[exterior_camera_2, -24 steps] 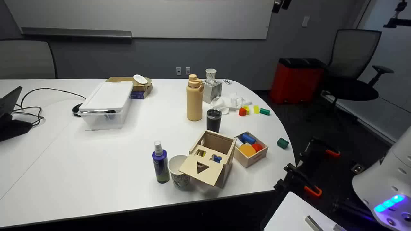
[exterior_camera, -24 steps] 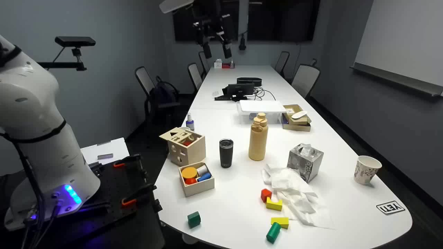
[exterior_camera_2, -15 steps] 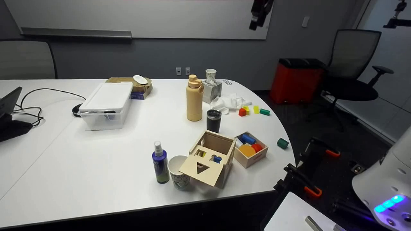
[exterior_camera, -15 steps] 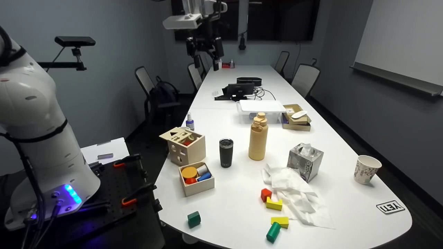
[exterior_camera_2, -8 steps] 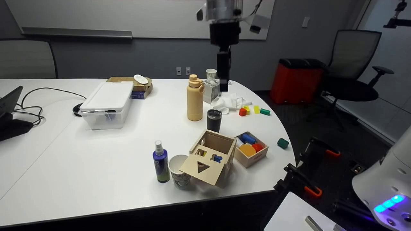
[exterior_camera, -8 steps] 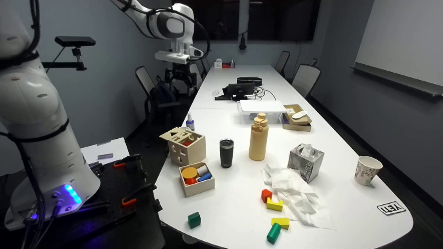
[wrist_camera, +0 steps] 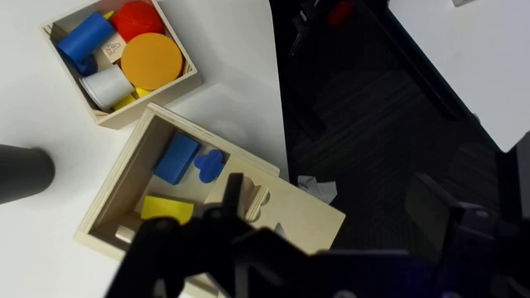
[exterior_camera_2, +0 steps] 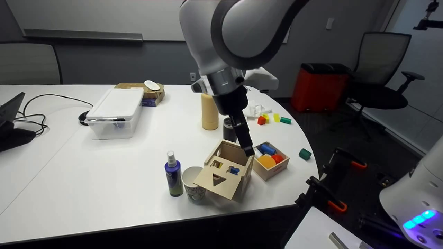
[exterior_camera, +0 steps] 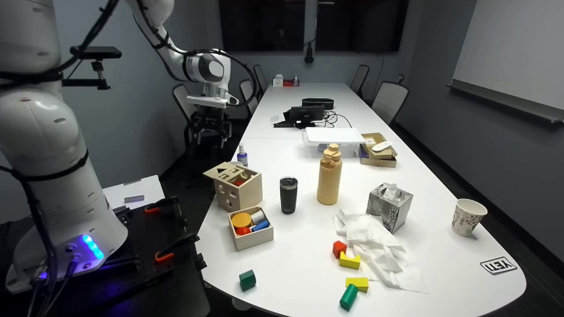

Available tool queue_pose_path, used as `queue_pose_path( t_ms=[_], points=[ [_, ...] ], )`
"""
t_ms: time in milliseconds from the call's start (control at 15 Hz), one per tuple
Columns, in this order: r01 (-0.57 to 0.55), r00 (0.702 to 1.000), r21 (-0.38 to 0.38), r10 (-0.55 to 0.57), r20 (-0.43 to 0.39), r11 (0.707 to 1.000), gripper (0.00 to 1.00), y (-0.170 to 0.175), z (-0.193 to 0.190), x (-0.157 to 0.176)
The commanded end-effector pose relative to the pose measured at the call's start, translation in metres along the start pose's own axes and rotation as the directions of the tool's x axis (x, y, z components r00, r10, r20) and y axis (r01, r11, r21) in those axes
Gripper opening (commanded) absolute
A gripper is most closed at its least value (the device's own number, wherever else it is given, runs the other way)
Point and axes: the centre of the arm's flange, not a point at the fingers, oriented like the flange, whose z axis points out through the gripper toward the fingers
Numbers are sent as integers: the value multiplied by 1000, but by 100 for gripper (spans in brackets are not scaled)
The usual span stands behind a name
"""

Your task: Slide closed the lid of the toy box

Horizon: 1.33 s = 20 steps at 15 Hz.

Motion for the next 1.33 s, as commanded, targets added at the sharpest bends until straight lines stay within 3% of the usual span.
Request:
queue_pose_path(
  t_ms=[0,333,867,1267],
  points=[
    [52,994,-46,-47,101,998,100,-13,36,21],
    [126,980,-94,-109,166,988,100,-23,81,50],
    [125,992,-81,-123,39,989,100,-20,97,104],
    [126,992,-104,-128,-12,987,100,-18,106,121]
  ],
)
